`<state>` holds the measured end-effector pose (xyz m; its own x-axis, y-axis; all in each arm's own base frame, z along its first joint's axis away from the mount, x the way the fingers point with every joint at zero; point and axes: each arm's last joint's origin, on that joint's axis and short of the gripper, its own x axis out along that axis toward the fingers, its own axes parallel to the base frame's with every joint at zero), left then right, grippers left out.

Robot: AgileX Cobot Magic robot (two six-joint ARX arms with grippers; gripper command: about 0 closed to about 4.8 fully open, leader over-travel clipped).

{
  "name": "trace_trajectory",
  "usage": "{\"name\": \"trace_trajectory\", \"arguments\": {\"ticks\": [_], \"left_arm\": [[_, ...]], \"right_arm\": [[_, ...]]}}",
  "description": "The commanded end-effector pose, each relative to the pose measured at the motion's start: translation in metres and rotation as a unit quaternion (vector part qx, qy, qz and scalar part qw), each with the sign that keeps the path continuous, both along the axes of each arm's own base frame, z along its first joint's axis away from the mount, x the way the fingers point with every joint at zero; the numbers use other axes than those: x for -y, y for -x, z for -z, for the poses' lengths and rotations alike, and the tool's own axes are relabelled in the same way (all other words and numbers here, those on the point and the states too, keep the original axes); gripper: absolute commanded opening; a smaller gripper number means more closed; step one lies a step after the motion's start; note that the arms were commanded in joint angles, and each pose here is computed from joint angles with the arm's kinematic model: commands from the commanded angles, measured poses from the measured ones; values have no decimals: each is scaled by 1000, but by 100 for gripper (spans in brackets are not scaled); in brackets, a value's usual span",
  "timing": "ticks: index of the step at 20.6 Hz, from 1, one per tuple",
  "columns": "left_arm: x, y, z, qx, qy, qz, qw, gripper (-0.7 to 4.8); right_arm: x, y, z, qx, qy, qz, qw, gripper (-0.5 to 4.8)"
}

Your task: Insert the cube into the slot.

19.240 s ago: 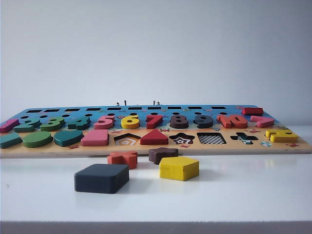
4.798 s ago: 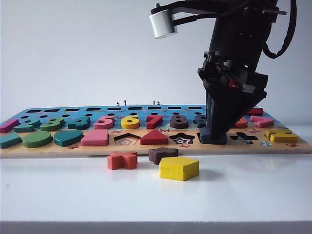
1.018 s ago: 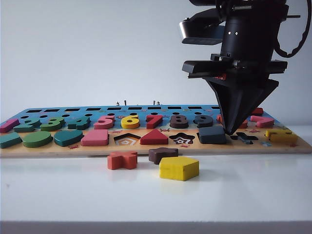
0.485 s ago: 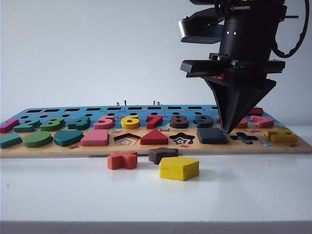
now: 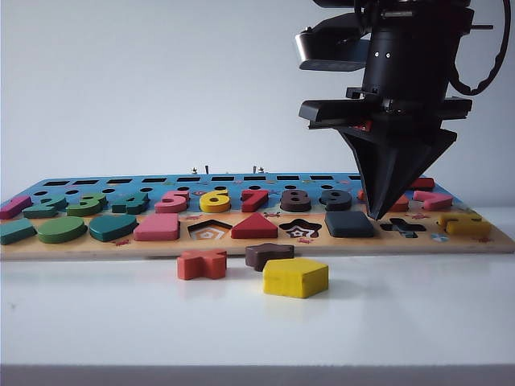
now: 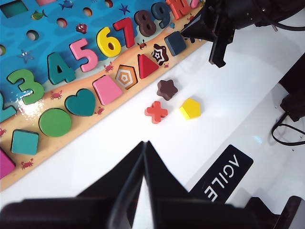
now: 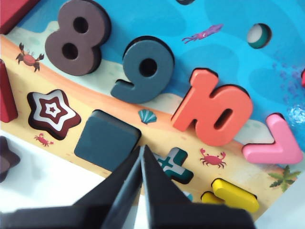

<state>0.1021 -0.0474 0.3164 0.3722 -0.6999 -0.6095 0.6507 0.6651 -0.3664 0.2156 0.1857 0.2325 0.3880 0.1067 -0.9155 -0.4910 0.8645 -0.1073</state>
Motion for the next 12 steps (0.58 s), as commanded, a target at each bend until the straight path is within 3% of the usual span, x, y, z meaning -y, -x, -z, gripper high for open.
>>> {"name": "trace_trajectory", "arguments": {"ticks": [1,8,12], "left_arm": [[0,-1,-2,10,2,3,1000,17],[0,-1,-2,10,2,3,1000,17],[0,-1,-2,10,2,3,1000,17]], "right_arm": [[2,2,-7,11,-5,0,1000,-8],[8,9,-36,75,-55,-10,996,-7],[14,10,-61,149,-111,-15,982,16]]}}
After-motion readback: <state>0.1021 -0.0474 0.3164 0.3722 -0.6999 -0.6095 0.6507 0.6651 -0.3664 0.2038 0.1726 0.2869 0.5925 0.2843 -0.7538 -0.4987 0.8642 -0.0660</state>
